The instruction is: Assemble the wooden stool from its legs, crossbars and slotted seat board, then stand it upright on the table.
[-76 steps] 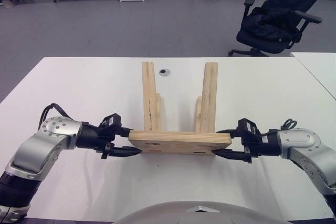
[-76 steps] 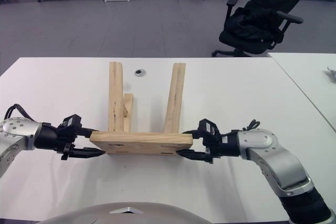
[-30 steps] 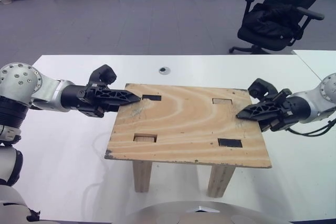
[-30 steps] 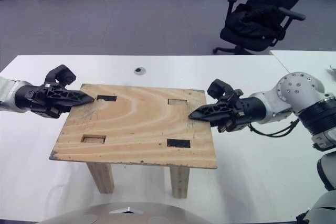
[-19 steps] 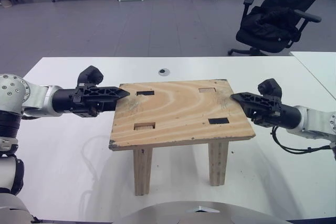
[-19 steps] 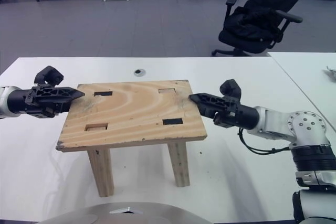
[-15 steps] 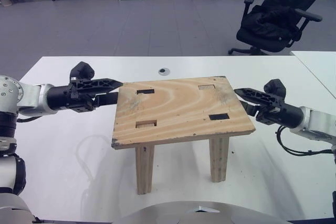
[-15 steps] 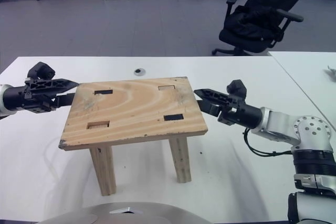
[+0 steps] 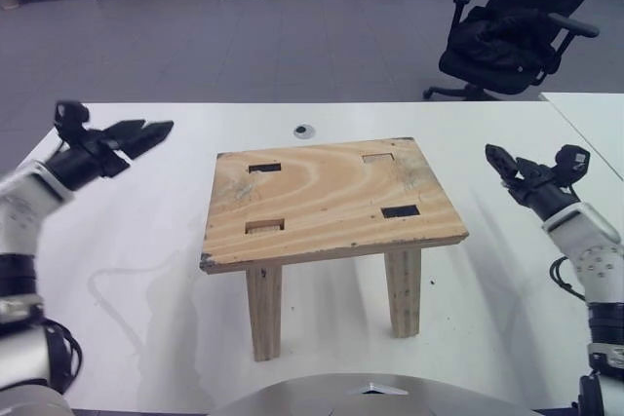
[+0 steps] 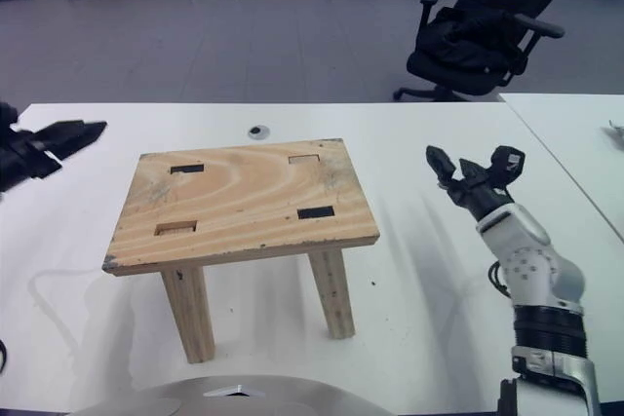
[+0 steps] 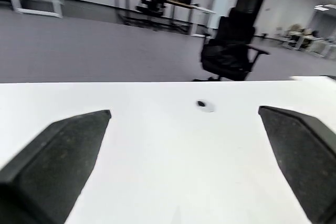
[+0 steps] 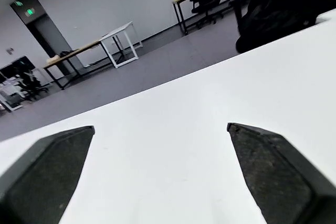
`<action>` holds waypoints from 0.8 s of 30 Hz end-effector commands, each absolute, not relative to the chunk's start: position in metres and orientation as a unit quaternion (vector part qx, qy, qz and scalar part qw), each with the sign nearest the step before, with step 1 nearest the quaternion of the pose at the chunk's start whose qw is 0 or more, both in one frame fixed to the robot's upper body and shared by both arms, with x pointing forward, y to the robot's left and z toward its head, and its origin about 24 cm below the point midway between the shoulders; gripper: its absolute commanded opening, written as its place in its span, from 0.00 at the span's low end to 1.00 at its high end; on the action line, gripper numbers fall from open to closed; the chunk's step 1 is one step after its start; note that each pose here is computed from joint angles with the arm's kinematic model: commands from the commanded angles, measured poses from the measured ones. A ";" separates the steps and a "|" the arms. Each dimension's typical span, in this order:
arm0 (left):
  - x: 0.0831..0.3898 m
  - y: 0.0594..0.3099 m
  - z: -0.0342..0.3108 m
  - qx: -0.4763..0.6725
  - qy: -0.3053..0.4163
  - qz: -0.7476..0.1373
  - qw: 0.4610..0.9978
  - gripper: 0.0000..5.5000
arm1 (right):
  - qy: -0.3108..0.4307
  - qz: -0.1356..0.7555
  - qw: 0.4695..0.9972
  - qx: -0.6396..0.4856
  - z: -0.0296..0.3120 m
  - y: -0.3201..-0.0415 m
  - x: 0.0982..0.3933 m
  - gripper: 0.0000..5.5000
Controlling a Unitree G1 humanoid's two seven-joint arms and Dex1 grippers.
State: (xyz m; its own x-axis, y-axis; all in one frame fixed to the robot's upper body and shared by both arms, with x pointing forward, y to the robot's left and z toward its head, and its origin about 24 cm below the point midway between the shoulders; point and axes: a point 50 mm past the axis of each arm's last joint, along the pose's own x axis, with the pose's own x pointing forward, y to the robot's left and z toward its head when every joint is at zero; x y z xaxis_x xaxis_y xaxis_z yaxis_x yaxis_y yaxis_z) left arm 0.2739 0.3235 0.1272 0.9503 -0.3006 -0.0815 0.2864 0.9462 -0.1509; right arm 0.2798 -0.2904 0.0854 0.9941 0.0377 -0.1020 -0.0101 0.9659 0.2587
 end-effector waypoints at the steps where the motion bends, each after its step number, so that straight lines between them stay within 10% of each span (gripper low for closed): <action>1: 0.265 0.317 0.102 -0.024 0.028 -0.046 0.998 0.94 | 0.021 0.037 0.997 0.068 0.079 -0.275 0.301 0.85; 24: 0.274 0.303 0.091 0.015 0.030 -0.016 0.999 0.94 | 0.026 0.033 0.999 0.021 0.049 -0.270 0.298 0.85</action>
